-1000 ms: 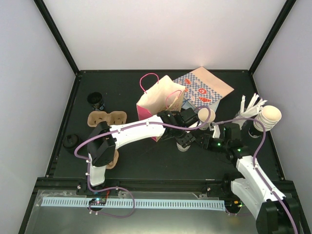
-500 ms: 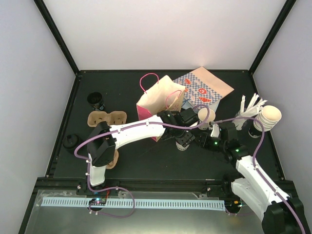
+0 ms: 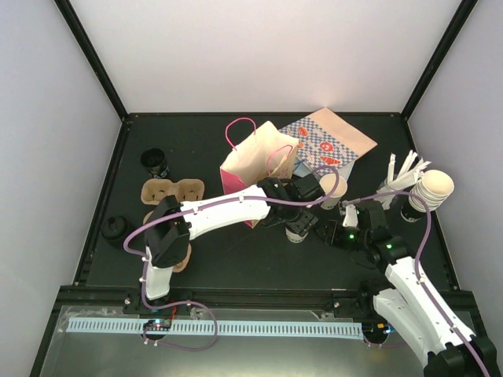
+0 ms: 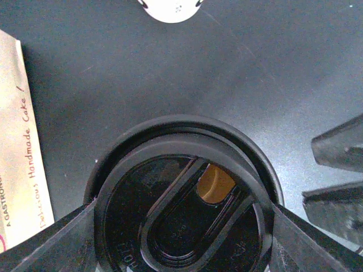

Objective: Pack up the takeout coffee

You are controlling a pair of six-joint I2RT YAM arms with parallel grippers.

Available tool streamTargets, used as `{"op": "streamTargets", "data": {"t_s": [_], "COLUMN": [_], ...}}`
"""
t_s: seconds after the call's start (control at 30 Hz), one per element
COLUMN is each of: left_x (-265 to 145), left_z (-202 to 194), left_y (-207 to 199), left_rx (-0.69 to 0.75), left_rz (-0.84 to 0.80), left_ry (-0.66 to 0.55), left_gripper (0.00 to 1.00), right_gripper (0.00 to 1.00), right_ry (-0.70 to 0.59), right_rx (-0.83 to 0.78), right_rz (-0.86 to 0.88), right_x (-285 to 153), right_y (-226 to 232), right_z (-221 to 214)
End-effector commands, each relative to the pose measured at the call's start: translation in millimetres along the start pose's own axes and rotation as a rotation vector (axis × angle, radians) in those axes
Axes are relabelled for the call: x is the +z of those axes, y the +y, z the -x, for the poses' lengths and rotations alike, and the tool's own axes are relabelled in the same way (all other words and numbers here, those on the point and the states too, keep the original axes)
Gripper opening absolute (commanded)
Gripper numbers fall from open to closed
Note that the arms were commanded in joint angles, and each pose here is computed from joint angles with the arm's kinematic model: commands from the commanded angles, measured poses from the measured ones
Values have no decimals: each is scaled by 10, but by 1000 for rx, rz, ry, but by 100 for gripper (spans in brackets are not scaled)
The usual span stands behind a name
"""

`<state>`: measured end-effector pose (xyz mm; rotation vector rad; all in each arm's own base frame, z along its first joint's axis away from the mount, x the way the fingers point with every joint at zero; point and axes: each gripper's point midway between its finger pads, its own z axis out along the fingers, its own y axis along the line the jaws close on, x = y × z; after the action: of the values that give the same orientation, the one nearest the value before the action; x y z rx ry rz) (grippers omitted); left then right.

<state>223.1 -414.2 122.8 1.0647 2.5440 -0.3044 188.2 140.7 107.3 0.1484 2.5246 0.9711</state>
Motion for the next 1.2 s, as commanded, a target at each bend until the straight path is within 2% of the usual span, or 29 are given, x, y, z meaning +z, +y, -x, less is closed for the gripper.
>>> {"op": "streamTargets", "data": {"t_s": [0.0, 0.17, 0.5, 0.63, 0.83, 1.17], "left_x": [332, 319, 137, 72, -7, -147], "left_z": [-638, -625, -443, -336, -242, -130], "left_y": [5, -26, -73, -105, -141, -169], "left_rx": [-84, -94, -96, -95, -93, -100], "left_rz": [36, 30, 14, 2, -15, -40], "left_ry": [263, 267, 210, 184, 157, 117], "left_gripper": [69, 69, 77, 82, 98, 99], "right_gripper": [40, 41, 40, 40, 41, 41], "right_ry": [7, 21, -24, -31, -39, -46], "right_rx": [-11, 10, 25, 17, 14, -6], "right_rz": [24, 106, 60, 37, 18, 25], "right_x": [-47, 18, 23, 2, -10, -28], "right_y": [54, 143, 75, 44, 20, 61], "right_z": [-46, -73, 18, 22, 39, 72]}}
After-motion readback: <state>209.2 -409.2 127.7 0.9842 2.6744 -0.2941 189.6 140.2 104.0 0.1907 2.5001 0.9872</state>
